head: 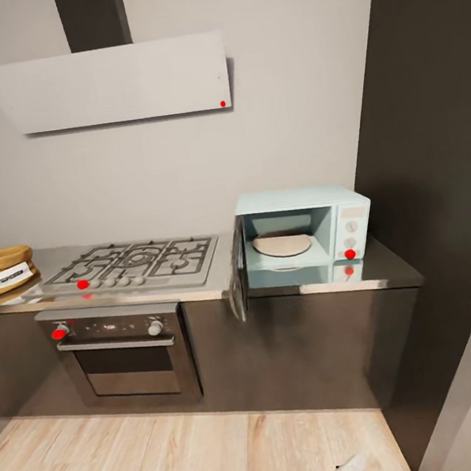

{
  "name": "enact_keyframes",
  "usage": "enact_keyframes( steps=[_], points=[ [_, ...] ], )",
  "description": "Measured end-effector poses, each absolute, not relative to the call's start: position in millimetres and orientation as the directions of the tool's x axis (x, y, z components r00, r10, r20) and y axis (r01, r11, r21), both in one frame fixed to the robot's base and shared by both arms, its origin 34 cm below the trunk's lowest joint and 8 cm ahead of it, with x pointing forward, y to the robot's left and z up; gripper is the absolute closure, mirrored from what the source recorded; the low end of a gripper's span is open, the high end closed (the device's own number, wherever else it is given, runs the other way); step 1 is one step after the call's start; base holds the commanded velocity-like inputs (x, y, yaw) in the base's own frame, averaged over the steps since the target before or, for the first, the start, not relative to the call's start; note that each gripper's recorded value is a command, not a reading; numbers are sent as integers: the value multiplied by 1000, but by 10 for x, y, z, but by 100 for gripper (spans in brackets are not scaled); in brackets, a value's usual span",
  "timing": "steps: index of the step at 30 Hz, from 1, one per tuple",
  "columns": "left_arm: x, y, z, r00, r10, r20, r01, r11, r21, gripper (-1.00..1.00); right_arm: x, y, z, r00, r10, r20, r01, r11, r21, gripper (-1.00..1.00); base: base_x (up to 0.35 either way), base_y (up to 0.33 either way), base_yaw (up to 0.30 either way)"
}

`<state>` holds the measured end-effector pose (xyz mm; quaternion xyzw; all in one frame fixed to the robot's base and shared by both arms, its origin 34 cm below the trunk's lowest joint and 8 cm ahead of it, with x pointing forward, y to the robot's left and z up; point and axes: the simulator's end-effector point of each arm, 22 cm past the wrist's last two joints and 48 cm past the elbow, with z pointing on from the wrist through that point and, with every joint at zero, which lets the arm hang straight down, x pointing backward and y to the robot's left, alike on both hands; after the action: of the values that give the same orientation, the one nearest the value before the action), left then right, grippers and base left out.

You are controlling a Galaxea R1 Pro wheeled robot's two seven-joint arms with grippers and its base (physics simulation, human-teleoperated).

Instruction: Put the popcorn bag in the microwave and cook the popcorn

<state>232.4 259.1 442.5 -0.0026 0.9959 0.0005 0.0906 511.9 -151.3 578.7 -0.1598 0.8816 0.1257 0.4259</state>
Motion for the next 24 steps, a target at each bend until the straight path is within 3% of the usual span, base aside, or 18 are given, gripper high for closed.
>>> enact_keyframes(
  steps=[24],
  points=[
    [2332,2582,4426,-983,-4,-182,-4,1000,0,-100,5135,-1483,5787,-587,-166,-792,-368,927,78,-100,0,350,262]
  ],
)
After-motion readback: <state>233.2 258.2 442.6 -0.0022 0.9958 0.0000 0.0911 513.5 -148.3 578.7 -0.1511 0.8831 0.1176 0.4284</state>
